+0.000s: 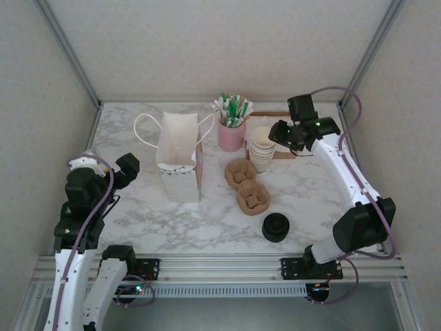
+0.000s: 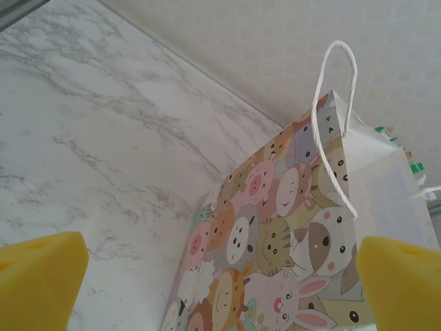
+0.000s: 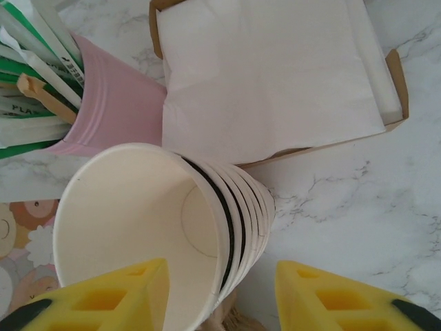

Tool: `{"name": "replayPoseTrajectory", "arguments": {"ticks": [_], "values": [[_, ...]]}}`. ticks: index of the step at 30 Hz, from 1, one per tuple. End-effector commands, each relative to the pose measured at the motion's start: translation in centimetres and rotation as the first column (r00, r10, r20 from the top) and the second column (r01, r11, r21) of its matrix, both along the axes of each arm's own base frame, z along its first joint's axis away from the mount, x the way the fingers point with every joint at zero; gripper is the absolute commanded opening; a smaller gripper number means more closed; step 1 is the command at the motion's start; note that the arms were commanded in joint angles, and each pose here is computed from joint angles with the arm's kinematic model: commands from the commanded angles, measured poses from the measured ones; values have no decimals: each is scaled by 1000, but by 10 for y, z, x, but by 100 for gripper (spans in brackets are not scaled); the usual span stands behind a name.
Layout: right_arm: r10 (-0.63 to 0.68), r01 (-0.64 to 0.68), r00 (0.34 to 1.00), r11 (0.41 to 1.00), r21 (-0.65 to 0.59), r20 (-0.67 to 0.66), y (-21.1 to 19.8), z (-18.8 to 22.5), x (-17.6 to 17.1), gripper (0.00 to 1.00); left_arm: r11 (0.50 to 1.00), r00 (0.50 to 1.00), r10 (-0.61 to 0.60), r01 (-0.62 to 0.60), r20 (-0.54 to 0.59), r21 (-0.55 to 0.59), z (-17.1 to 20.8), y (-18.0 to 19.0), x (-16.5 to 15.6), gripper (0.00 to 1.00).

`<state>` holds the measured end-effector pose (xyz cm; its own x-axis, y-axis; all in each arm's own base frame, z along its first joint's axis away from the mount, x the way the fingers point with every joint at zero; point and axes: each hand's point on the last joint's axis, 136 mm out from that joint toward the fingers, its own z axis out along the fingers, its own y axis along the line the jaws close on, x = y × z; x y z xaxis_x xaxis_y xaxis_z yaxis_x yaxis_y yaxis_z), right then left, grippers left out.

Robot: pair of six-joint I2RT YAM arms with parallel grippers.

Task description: Pack the takeout coffee

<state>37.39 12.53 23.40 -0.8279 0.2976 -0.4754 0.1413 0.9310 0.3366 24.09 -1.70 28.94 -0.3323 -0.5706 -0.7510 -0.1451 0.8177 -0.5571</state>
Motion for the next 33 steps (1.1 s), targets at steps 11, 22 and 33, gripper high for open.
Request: {"name": "replayPoseTrajectory", "arguments": {"ticks": [11,22,33], "values": [[58,-58,998,998,-17,6,15,-6,6,28,1000,1000,-8,8,18,-23,2,-2,-1,100],[69,-68,998,997,-30,14,15,-6,7,16,1000,1000,-7,8,18,-27,2,-2,-1,100],[68,-66,997,997,-36,39,14,4,6,7,1000,1000,-6,6,18,-30,1,-1,-1,100]]}}
